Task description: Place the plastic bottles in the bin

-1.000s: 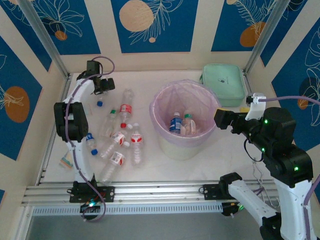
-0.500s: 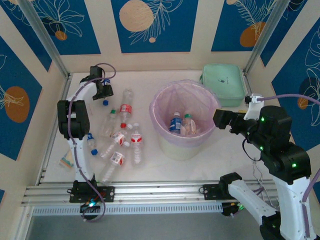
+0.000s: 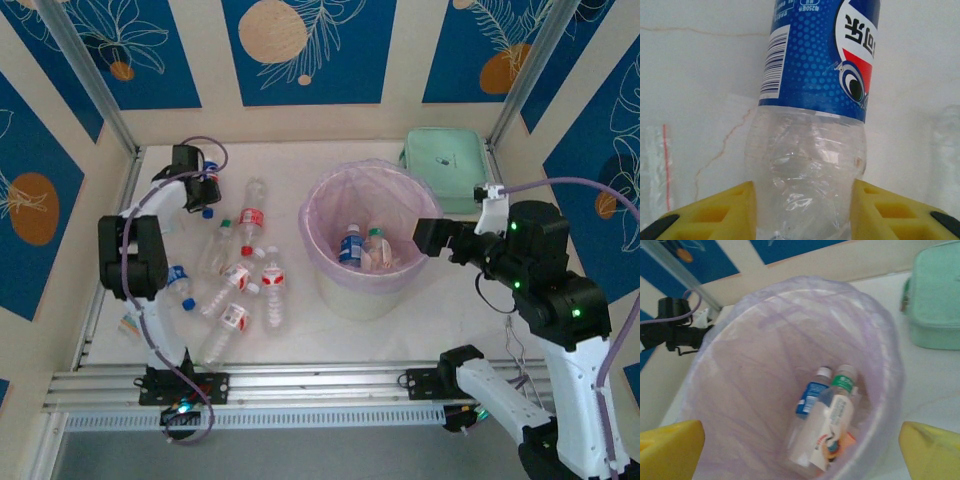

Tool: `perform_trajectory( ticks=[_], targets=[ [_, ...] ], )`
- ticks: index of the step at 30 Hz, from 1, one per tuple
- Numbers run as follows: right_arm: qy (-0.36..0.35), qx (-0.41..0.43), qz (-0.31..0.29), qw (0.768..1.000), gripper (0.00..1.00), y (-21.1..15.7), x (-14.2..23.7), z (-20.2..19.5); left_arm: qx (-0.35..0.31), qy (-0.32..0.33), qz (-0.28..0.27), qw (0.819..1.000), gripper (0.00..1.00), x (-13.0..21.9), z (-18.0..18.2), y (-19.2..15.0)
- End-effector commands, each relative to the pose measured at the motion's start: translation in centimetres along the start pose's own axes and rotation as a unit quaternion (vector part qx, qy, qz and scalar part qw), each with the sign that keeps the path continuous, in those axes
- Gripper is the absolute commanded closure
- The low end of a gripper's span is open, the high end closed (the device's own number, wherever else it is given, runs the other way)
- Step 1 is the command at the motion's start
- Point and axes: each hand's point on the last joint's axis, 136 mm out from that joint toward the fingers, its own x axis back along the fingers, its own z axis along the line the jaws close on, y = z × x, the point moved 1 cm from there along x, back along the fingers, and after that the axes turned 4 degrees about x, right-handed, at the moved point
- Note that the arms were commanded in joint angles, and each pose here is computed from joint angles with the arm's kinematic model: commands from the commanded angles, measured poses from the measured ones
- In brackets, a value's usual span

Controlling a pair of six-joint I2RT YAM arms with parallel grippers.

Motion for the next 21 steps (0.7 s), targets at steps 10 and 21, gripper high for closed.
perform_trajectory(
  ticks=[10,21],
  targets=[
    [0.181,-0.008,0.009,0.983,0.07,4.8,-2.4,7.0,-0.006,-0.194,-0.144,0.97,0.57,17.3,-6.5,1.2],
    [0.255,0.044,0.032,0.966,0.01,8.3,-7.3,13.8,-0.098,-0.377,-0.245,0.888,0.64,32.9,-15.7,-6.7]
  ],
)
